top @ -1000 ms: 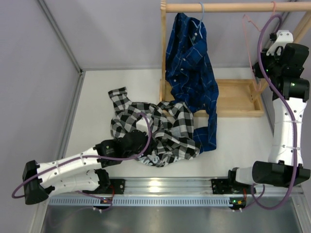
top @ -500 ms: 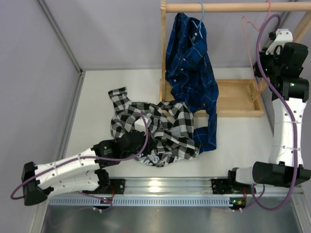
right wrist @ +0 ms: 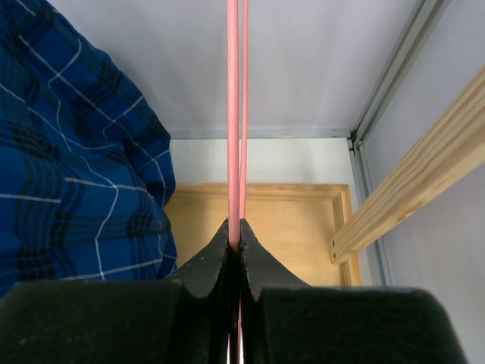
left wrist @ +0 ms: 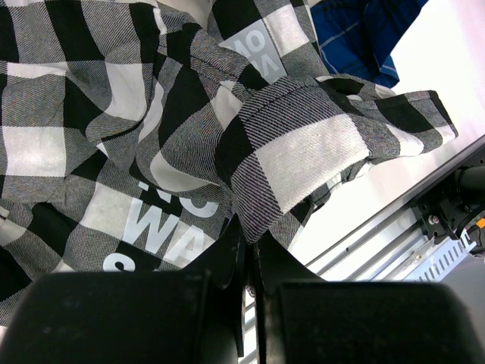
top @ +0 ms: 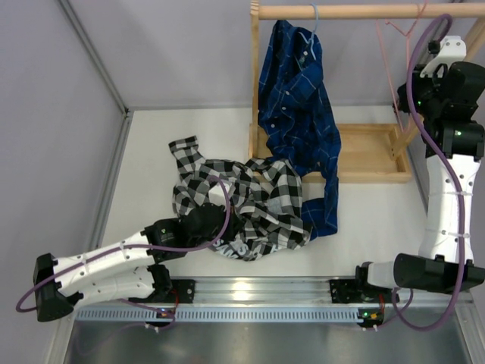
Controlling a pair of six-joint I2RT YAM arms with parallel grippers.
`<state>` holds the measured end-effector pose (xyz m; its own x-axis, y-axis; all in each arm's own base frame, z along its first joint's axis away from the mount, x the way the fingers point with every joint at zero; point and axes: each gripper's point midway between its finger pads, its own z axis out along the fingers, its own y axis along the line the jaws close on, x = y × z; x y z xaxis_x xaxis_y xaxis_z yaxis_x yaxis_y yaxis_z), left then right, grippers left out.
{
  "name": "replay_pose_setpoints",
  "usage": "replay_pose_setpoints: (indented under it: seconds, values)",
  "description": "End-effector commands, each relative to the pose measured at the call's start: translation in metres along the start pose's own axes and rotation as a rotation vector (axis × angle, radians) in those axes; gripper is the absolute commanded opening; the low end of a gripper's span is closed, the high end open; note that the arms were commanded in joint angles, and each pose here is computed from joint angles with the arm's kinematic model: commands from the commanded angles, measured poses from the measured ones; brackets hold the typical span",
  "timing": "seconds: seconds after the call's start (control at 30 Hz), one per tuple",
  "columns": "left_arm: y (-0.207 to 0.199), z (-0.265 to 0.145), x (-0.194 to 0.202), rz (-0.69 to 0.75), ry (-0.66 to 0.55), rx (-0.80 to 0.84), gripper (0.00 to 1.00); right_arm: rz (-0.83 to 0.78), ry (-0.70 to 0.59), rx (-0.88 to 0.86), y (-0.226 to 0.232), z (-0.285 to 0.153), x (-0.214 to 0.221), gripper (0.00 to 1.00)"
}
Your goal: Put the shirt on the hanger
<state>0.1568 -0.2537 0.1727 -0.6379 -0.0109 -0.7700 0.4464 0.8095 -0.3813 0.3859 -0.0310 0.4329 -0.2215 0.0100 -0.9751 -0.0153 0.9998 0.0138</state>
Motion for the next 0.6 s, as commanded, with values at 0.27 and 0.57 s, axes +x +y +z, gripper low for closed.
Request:
replay_pose_setpoints:
  seconds: [0.27, 0.57]
  values:
    - [0.007, -0.003, -0.029, -0.062, -0.1, -0.086, 0.0, -0.025, -0.223, -0.033, 0.015, -0.043, -0.058, 0.0]
    - [0.009, 0.007, -0.036, -0.072, -0.092, -0.148, 0.0, 0.014, -0.24, -0.038, 0.019, -0.065, -0.054, 0.0]
